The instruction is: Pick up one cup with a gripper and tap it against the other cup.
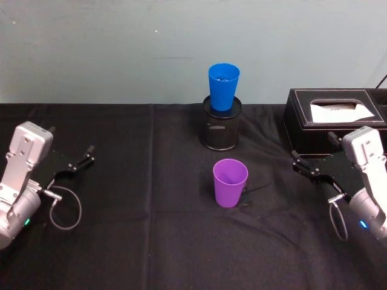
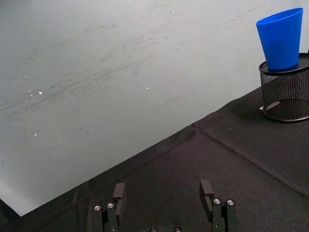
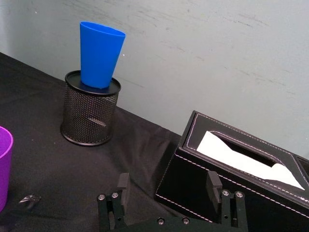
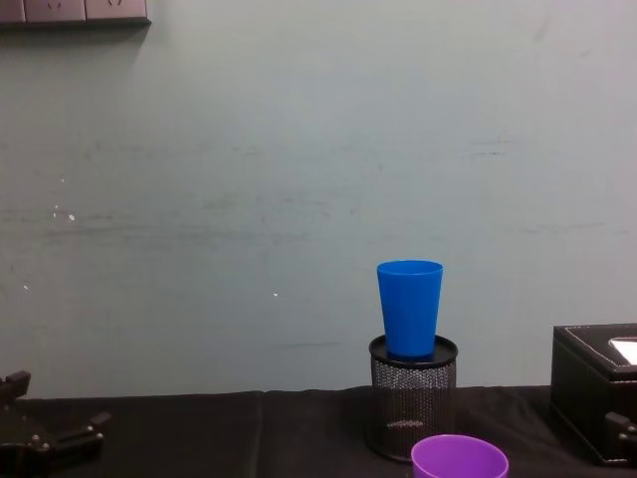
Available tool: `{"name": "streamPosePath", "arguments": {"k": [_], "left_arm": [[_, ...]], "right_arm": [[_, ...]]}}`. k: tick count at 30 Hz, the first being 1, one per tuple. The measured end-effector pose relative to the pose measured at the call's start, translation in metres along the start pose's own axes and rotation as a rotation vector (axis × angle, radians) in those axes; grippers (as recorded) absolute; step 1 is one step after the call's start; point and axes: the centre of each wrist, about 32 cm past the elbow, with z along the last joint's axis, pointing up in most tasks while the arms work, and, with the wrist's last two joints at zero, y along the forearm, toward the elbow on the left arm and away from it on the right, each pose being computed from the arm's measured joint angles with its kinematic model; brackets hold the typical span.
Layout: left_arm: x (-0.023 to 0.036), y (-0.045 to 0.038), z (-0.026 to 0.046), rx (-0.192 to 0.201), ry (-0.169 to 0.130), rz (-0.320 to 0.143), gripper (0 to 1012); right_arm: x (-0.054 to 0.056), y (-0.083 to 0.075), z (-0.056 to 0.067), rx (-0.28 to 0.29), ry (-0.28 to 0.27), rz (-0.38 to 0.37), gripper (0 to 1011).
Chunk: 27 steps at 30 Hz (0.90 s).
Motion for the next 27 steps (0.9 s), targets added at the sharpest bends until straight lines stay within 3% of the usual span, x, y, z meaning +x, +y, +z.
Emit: {"name": "streamPosePath", "arguments": {"k": [27], "left_arm": [[0.0000, 0.0000, 0.0000, 0.000, 0.000, 0.000, 1000]], "right_arm": [[0.0005, -0.0001, 0.0000, 0.000, -0.001, -0.001, 1004]]}}
